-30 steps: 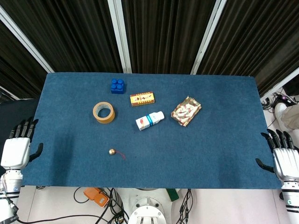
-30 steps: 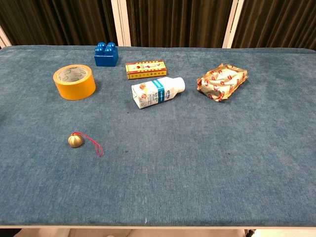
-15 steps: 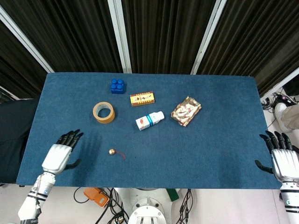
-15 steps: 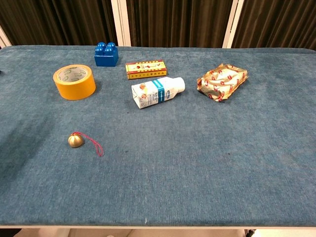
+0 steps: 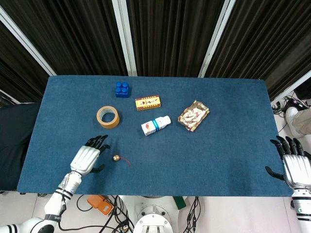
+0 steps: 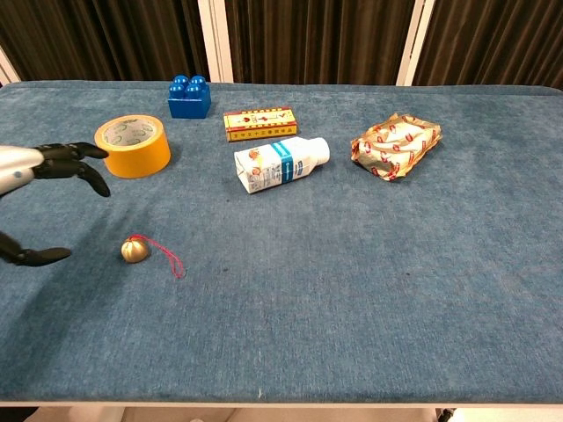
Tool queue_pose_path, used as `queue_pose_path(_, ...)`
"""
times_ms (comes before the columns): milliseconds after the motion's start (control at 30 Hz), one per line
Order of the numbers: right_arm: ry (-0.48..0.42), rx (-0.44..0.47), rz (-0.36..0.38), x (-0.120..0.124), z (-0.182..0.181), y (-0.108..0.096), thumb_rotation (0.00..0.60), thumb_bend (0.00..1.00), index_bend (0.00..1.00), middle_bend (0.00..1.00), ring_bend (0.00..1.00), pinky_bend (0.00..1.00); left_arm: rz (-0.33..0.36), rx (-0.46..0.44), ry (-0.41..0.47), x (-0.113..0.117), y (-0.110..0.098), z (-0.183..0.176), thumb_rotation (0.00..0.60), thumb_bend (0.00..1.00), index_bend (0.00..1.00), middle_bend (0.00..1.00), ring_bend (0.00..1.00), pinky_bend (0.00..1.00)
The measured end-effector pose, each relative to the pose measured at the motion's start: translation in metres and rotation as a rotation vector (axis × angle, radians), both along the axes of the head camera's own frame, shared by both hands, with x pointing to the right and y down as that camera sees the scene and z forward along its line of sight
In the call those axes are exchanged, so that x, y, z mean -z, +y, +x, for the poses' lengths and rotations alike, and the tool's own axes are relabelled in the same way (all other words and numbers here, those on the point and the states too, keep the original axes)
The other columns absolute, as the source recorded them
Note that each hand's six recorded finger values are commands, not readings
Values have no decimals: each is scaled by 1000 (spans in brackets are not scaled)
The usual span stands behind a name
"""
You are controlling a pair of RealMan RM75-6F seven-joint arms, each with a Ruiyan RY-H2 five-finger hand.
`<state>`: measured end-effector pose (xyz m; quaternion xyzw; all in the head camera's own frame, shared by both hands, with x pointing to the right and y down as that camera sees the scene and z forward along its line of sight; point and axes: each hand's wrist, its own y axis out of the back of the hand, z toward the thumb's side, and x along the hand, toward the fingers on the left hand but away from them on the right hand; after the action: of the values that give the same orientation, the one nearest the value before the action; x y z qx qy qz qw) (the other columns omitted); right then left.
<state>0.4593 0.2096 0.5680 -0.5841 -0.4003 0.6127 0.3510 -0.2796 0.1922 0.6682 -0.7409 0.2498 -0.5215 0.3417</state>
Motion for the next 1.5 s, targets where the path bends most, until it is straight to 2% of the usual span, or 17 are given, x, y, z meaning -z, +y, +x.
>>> queue_pose_path(333,1,-2,-4,0,0,0,600,301,224,156,105,0,-37,-21,-23,-22,-2,12,600,237,310,0,0,122)
queue_pose_path(467,2,-1,-5,-1,0,0,600,301,224,156,106,0,-50,-19,-35,-30,-1,13,600,240,353,0,0,123)
queue_pose_path(667,3,3,-9,-2,-1,0,600,301,224,156,105,0,-56,-37,-35,-34,1,22,600,245,384,0,0,122)
queue_pose_path(1067,6,4,-8,-2,-1,0,600,301,224,156,105,0,-72,-66,-35,-42,3,37,600,253,384,0,0,122)
queue_pose_path(1500,9,5,-10,-3,-2,0,600,302,224,156,105,0,-81,-62,-44,-46,-2,39,600,263,431,0,0,123)
